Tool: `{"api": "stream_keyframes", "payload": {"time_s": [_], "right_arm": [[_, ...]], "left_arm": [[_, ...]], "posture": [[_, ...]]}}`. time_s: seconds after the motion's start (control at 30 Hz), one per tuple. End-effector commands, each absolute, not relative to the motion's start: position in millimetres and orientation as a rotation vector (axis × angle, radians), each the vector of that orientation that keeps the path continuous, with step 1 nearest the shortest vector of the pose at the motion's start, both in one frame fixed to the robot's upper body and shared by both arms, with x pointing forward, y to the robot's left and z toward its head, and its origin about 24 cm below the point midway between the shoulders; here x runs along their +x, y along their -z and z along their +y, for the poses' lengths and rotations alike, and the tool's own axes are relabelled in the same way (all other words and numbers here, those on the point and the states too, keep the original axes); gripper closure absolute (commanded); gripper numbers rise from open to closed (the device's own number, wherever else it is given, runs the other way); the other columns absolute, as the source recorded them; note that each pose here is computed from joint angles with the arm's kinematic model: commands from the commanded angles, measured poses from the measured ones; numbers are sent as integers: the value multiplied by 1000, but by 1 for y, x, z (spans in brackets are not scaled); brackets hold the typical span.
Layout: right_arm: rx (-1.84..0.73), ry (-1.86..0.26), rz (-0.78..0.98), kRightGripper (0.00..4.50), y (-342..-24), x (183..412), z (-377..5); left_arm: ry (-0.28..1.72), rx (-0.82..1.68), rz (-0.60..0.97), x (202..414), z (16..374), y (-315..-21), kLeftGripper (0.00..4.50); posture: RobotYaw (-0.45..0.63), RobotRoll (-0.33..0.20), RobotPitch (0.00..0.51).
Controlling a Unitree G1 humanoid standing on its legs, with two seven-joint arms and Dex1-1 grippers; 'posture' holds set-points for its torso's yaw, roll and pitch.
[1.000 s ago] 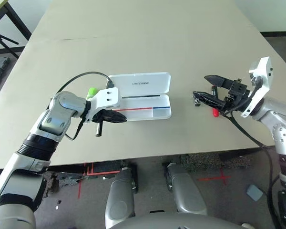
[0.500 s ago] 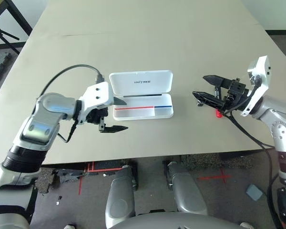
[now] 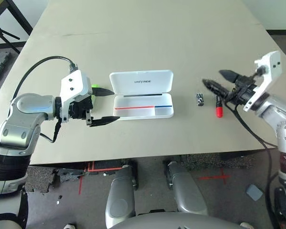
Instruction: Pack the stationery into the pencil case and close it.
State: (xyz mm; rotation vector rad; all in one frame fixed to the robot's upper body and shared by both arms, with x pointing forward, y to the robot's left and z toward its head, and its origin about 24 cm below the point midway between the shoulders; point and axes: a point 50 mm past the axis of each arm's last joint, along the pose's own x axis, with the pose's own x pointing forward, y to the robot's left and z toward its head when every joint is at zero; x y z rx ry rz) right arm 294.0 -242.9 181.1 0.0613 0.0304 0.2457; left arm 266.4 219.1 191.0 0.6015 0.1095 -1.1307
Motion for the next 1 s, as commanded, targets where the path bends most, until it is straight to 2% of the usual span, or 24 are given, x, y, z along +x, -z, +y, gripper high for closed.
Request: {"api": "stream_keyframes", "payload": {"time_s": [0.03, 0.23, 0.53, 0.67, 0.8, 1.0], "right_arm": [[69, -136, 105, 0, -176, 286, -246], [69, -115, 227, 0, -161, 280, -245], [90, -151, 412, 0, -126, 289, -232], [110, -131, 458, 0, -120, 290, -236], [92, -138, 479, 1358, -121, 290, -240], [16, -203, 423, 3648, -149, 293, -249]], "left_arm": [[1152, 581, 96, 268, 215, -189, 41], [1154, 587, 82, 273, 215, -191, 41], [1144, 601, 79, 269, 214, -192, 41], [1132, 609, 80, 267, 216, -194, 41], [1118, 616, 85, 265, 220, -195, 0], [1102, 619, 88, 264, 222, -196, 0]], "posture": [[-231, 0, 255], [-225, 0, 262], [-176, 0, 258], [-159, 0, 258], [-152, 0, 259], [-141, 0, 261]]}}
